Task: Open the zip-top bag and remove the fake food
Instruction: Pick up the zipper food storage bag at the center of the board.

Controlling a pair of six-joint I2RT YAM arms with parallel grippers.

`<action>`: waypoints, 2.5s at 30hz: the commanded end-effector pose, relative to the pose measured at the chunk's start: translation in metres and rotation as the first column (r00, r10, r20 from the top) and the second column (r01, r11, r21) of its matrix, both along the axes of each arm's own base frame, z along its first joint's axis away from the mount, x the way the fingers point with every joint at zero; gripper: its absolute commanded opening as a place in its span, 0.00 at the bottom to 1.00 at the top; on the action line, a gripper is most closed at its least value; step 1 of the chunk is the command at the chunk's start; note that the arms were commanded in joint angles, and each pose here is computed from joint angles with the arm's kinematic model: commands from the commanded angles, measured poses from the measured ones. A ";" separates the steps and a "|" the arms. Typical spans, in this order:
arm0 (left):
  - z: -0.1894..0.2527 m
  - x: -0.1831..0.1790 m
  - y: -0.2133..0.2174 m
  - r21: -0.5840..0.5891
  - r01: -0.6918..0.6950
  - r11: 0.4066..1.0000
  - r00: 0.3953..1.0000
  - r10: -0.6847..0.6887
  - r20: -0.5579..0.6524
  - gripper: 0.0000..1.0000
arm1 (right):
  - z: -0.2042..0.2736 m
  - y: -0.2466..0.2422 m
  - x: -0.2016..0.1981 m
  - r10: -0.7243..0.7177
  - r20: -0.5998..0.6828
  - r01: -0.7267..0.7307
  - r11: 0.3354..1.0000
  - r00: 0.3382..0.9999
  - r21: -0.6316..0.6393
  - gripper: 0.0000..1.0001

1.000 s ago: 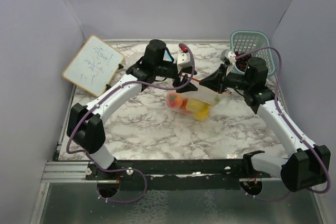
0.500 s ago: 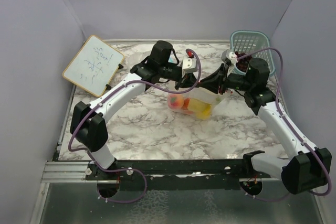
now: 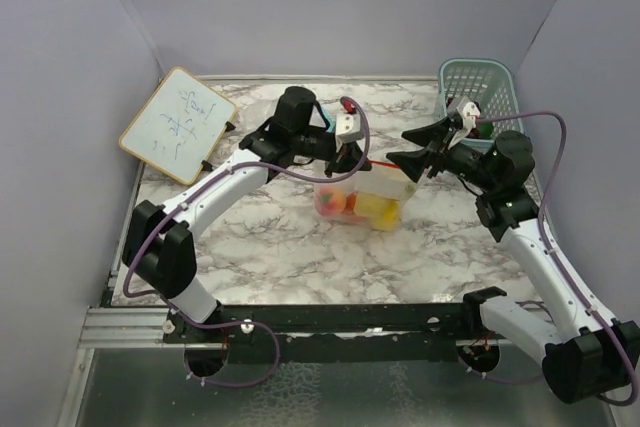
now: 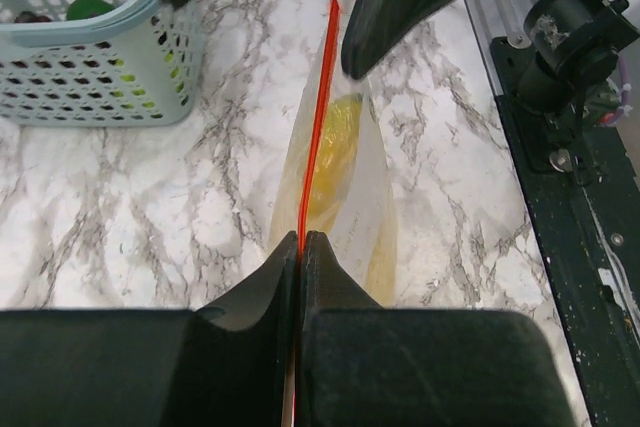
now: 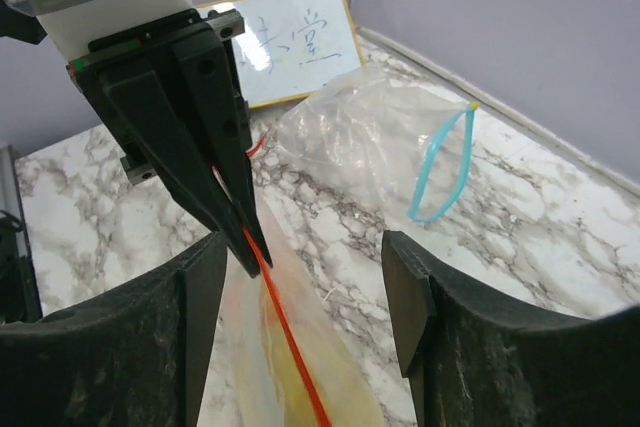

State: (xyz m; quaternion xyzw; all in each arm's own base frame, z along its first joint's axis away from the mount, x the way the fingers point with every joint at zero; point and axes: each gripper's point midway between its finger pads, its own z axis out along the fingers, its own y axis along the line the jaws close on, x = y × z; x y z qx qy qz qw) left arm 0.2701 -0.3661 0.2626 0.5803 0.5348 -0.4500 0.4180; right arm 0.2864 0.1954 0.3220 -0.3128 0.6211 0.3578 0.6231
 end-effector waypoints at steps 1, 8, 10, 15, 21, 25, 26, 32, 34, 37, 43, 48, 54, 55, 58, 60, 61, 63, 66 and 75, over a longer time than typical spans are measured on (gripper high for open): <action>0.042 0.013 0.027 -0.163 -0.064 0.985 0.996 0.072 0.044 0.00 | 0.015 -0.013 0.014 -0.125 0.045 0.123 0.991 0.991 0.051 0.65; 0.053 0.040 0.063 -0.273 -0.155 0.949 0.987 0.159 -0.005 0.00 | 0.026 -0.019 0.014 -0.170 0.085 0.160 0.980 0.982 0.118 0.86; 0.055 0.037 0.067 -0.304 -0.137 0.943 0.990 0.138 -0.019 0.00 | 0.025 -0.019 0.015 -0.169 0.089 0.159 0.981 0.982 0.112 0.94; 0.060 0.024 0.076 -0.346 -0.091 0.934 0.996 0.094 -0.010 0.00 | 0.010 -0.010 0.016 -0.096 0.089 0.088 0.992 0.991 0.086 1.00; 0.066 0.021 0.084 -0.346 -0.099 0.933 0.995 0.103 -0.005 0.00 | -0.002 0.003 0.011 0.035 0.118 -0.040 0.998 0.992 0.040 1.00; 0.073 0.020 0.087 -0.350 -0.106 0.931 0.993 0.117 0.009 0.00 | -0.011 0.013 0.004 0.156 0.128 -0.158 0.987 0.980 0.010 0.97; 0.075 0.019 0.087 -0.351 -0.106 0.931 0.993 0.117 0.012 0.00 | -0.013 0.017 0.000 0.192 0.124 -0.195 0.981 0.973 0.013 0.94; 0.077 0.014 0.089 -0.350 -0.097 0.932 0.994 0.109 0.014 0.00 | -0.012 0.023 -0.015 0.274 0.130 -0.283 0.958 0.953 0.054 0.61; 0.076 0.012 0.089 -0.348 -0.093 0.933 0.994 0.104 0.014 0.00 | -0.010 0.023 -0.017 0.275 0.137 -0.284 0.957 0.952 0.056 0.51; 0.071 0.010 0.089 -0.340 -0.083 0.937 0.996 0.092 0.010 0.00 | -0.005 0.023 -0.022 0.287 0.153 -0.299 0.953 0.946 0.058 0.44; 0.067 0.010 0.089 -0.334 -0.080 0.939 0.997 0.082 -0.010 0.00 | -0.004 0.025 -0.025 0.317 0.140 -0.329 0.942 0.938 0.068 0.05; 0.069 0.007 0.088 -0.336 -0.062 0.940 0.998 0.066 0.000 0.00 | -0.009 0.024 -0.022 0.300 0.134 -0.310 0.949 0.944 0.057 0.02; 0.067 0.004 0.089 -0.332 -0.052 0.942 0.998 0.056 0.001 0.00 | 0.000 0.011 -0.014 0.161 0.157 -0.169 0.985 0.974 0.039 0.52; 0.066 0.003 0.089 -0.330 -0.045 0.943 0.999 0.048 -0.001 0.00 | 0.001 0.009 -0.013 0.139 0.168 -0.145 0.989 0.976 0.030 0.58; 0.065 -0.002 0.089 -0.335 -0.024 0.942 1.000 0.023 -0.005 0.00 | -0.003 0.007 -0.009 0.124 0.173 -0.127 0.992 0.977 0.005 0.72; 0.068 -0.004 0.089 -0.344 -0.013 0.939 1.000 0.011 -0.008 0.00 | -0.008 0.012 -0.013 0.175 0.165 -0.177 0.984 0.971 -0.002 0.75; 0.068 -0.006 0.089 -0.349 -0.006 0.937 1.000 0.003 -0.008 0.00 | -0.010 0.015 -0.017 0.213 0.161 -0.215 0.977 0.964 -0.001 0.76; 0.071 -0.008 0.089 -0.356 0.005 0.934 1.000 -0.008 -0.007 0.00 | -0.014 0.020 -0.023 0.279 0.149 -0.282 0.959 0.949 0.000 0.76; 0.076 -0.014 0.090 -0.365 0.030 0.931 0.999 -0.032 0.001 0.00 | -0.022 0.025 -0.027 0.342 0.131 -0.344 0.939 0.930 -0.011 0.73; 0.071 -0.014 0.088 -0.364 0.032 0.931 0.999 -0.039 -0.011 0.00 | -0.012 0.024 -0.047 0.381 0.167 -0.384 0.923 0.910 -0.011 0.02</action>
